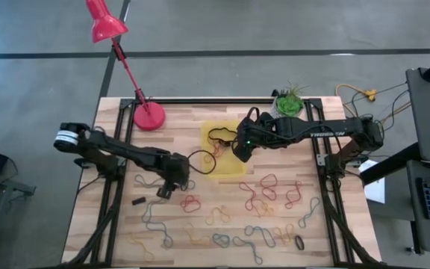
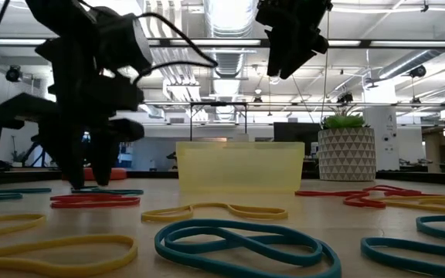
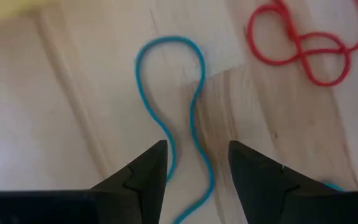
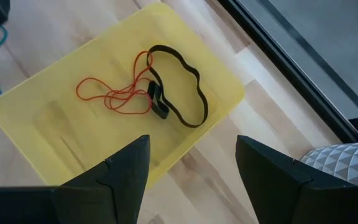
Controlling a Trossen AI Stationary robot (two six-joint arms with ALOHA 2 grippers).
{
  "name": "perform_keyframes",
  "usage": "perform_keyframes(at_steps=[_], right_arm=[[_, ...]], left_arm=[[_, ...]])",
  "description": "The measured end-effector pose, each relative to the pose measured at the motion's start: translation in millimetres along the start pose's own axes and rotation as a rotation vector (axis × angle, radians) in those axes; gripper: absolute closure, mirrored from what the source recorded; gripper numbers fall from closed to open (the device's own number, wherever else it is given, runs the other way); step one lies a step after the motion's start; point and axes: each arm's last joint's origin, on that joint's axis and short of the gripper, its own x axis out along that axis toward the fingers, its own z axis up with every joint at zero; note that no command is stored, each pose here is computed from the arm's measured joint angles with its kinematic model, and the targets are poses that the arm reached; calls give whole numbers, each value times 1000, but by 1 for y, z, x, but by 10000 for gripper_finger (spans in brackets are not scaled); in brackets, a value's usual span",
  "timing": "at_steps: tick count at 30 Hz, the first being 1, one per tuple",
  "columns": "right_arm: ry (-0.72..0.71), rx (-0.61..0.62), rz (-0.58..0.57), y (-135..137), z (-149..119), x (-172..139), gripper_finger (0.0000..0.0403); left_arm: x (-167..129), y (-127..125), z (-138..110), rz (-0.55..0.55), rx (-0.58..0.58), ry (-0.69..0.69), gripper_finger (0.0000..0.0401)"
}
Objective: Pick and place rubber bands into bin
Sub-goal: Put the blue rubber band into the yellow bin
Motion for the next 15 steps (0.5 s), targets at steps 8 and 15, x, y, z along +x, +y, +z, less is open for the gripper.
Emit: perform_keyframes(at_steps=[8,15], right_arm=[[1,2,-1,0,0,0,179],[9,-3,-8,0,-3,3,179]], left_arm=[[10,1,0,-10,-91,31,246],[10,1,0,20,-112,31,257]])
